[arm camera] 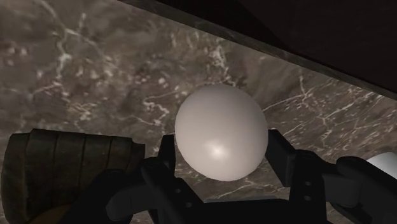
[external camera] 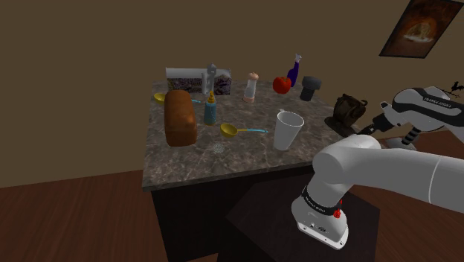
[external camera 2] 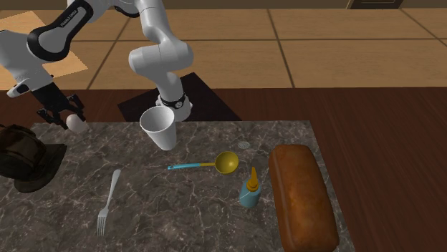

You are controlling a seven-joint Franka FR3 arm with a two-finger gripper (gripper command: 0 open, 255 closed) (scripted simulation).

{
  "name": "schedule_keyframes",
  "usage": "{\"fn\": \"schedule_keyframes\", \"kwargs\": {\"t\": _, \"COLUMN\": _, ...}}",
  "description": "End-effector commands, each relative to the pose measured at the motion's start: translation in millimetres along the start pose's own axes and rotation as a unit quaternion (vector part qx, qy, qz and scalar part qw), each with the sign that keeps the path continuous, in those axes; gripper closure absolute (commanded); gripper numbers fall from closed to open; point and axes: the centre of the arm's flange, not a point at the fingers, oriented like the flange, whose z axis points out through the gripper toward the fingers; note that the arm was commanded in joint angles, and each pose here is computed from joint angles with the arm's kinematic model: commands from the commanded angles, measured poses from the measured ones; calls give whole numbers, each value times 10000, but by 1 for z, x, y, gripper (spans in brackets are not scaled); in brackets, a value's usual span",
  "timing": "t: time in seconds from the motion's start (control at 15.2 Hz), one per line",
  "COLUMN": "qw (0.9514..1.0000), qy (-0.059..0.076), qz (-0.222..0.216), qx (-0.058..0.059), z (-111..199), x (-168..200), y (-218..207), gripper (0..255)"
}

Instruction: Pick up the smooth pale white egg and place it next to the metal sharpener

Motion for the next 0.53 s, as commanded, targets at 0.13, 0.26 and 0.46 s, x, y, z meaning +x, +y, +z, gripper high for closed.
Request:
{"fn": "schedule_keyframes", "kwargs": {"t": 0.13, "qw": 10000, "qy": 0, "qz": 0, "qx": -1, "z": 0, "x": 0, "y": 0, "gripper": 0}}
{"fn": "schedule_keyframes", "kwargs": {"t": 0.26, "qw": 10000, "qy": 0, "qz": 0, "qx": -1, "z": 0, "x": 0, "y": 0, "gripper": 0}}
{"fn": "schedule_keyframes", "kwargs": {"t": 0.46, "qw": 10000, "qy": 0, "qz": 0, "qx": -1, "z": -26, "x": 0, "y": 0, "gripper": 0}}
